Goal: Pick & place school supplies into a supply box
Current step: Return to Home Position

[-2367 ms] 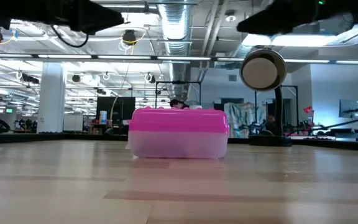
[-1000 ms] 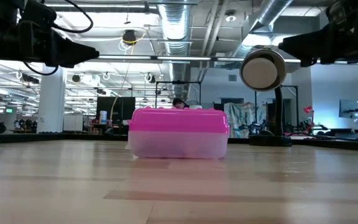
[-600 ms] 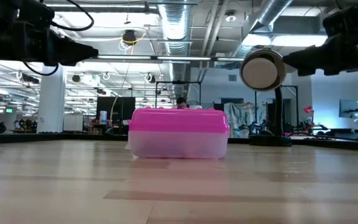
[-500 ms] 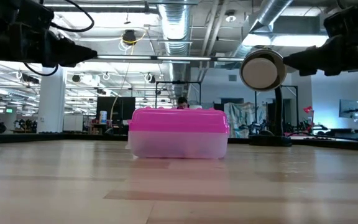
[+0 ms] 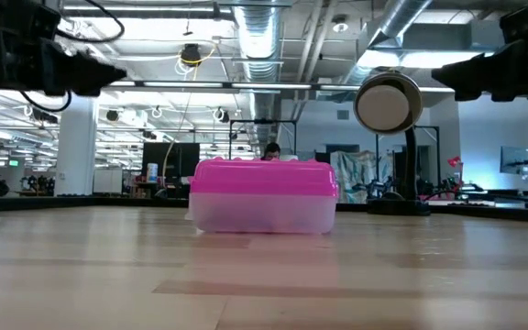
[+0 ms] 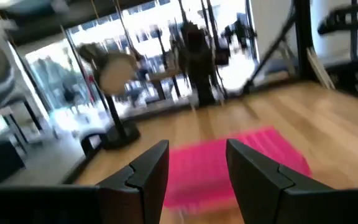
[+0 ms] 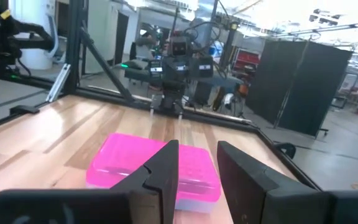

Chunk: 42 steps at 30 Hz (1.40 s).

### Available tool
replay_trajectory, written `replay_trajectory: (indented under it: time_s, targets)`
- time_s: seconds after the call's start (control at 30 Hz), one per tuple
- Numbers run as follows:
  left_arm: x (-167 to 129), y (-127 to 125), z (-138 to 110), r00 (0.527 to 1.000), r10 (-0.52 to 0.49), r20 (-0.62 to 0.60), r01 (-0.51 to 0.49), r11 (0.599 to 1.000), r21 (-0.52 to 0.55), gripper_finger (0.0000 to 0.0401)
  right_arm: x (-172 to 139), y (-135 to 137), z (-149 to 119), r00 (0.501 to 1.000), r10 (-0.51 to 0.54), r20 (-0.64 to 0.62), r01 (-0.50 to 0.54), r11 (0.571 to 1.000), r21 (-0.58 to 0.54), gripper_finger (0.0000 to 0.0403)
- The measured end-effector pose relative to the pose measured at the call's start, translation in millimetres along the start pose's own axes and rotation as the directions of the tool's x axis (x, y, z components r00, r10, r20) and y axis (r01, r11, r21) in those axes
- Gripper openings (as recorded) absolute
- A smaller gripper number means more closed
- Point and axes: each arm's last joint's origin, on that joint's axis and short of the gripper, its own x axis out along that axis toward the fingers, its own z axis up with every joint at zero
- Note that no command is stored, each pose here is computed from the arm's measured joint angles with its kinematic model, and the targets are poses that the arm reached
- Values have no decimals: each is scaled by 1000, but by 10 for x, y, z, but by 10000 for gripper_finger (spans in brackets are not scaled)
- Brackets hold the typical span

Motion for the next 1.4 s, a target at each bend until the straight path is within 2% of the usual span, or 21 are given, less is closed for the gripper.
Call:
replay_trajectory:
  time_s: [0.13, 0.6, 0.77, 1.4]
  targets:
    - [2, -6, -20, 1000, -9, -28, 9, 1000, -2, 155, -14, 17, -10, 1000, 15, -6, -15, 1000, -17, 107]
    - [-2, -94, 1, 994, -107, -5, 107, 994, -8, 155, -15, 20, -27, 1000, 14, -24, -14, 1000, 1, 107]
    - [-2, -94, -6, 997, -70, -24, 70, 998, -8, 155, -15, 19, -27, 1000, 11, -25, -11, 1000, 9, 107]
    - [-3, -95, -6, 997, -72, -25, 71, 997, -21, 155, -14, 21, -29, 1000, 15, -25, -15, 1000, 9, 107]
